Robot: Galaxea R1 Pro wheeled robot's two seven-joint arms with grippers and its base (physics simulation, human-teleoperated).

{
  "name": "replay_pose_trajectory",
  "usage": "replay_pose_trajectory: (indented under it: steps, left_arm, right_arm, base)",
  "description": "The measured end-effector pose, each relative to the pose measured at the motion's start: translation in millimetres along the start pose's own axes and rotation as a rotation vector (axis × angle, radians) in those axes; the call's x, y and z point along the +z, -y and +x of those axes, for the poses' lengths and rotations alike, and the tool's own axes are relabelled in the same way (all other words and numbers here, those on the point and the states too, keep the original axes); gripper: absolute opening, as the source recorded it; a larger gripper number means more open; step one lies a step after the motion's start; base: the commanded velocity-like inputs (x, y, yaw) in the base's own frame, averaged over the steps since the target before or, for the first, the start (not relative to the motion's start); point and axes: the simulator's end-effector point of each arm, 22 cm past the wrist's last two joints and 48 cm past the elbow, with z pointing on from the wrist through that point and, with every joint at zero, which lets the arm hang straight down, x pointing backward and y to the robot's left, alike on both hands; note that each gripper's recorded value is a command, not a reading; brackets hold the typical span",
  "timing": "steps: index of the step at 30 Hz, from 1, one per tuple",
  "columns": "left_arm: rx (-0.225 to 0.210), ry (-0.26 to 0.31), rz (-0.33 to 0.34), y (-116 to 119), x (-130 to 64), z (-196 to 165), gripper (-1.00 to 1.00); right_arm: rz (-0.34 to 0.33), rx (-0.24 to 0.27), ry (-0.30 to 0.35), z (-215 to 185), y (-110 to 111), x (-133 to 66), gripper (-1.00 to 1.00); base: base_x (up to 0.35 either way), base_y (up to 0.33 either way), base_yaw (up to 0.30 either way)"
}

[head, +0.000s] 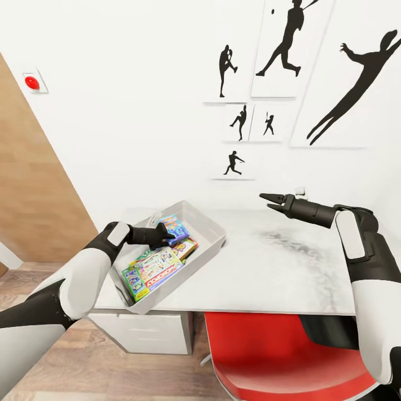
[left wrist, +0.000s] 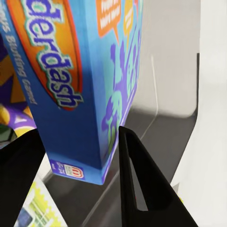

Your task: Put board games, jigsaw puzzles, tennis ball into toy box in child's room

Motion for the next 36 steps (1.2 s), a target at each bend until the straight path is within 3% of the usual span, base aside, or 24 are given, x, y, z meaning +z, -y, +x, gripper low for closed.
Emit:
replay_pose_trajectory:
  steps: [27, 28, 36]
  left_arm:
    - [-0.001, -0.004, 0.001, 0.4, 0.6, 1.3, -1.00]
    - [-0.001, -0.004, 0.001, 0.3, 0.6, 1.3, 1.00]
    - [-0.007, -0.003, 0.007, 1.5, 0.4, 1.0, 1.00]
  right_arm:
    - [0.000, -0.001, 0.000, -0.2, -0.2, -0.1, 1.00]
    - [0.000, -0.001, 0.000, -0.2, -0.2, -0.1, 1.00]
    - [0.008, 0.014, -0.008, 9.2, 6.3, -1.3, 1.00]
  base:
    - [-0.020, -0.040, 0.000]
    - [-0.004, -0.006, 0.000]
    - [-0.001, -0.001, 0.000]
